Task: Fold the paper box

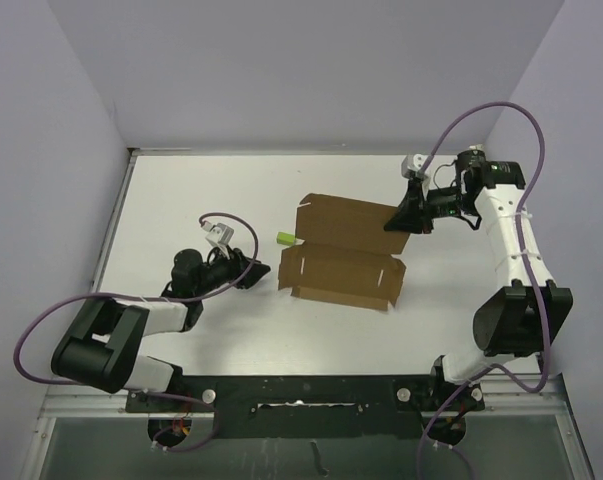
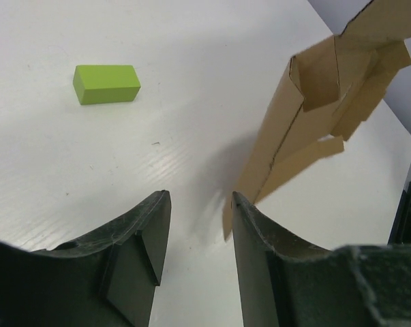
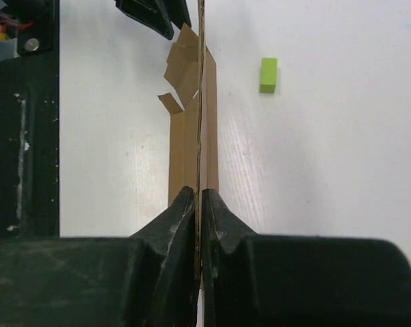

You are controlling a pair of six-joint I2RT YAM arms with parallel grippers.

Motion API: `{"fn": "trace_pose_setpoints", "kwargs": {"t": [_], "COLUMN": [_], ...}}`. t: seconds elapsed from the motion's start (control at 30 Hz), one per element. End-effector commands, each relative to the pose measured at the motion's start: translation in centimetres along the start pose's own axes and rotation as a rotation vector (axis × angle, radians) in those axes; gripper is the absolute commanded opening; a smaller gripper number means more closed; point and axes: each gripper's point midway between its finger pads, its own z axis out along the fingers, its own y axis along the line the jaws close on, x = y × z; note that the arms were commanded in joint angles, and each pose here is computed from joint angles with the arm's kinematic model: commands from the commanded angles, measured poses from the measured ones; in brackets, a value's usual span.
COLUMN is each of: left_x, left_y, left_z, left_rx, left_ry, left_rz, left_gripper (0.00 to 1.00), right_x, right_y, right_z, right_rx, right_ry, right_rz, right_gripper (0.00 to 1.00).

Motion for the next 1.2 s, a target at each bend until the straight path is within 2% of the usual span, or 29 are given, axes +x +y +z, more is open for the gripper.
{"fn": "trace_pose_setpoints", "kwargs": {"t": [0.0,0.13,0.37,0.53,0.9,1.17], "left_x": [-3.8,-3.9,-3.7,-3.9,-4.6,-4.5], "left_y": [-1.7,-1.6,0.2,1.4,0.8,0.8], "left_z": [1.1,1.7,2.5,2.5,5.3,7.3], "left_rx": [0.091,0.120,0.114,0.110,0.276,0.367], "left_ry": [-0.091,-0.096,-0.156,-0.180,-0.180,-0.148], "left_rz": [0.072,0.123,0.185,0.234,0.372,0.363], "left_gripper": [0.40,0.42,0.42,0.42,0.42,0.42], "right_x": [-4.3,-4.1,-0.5,0.0,1.2,1.0], "right_y": [0.2,0.4,0.7,0.9,-1.7,-2.8], "right_z": [-1.4,-1.2,-0.1,0.2,0.4,0.4], "right_rx": [0.088,0.063,0.007,-0.003,0.018,0.012], "right_ry": [-0.042,-0.046,-0.007,-0.007,0.037,0.032], "right_rz": [-0.248,-0.297,-0.284,-0.284,-0.171,-0.118], "right_gripper": [0.00,0.00,0.00,0.00,0.00,0.00]}}
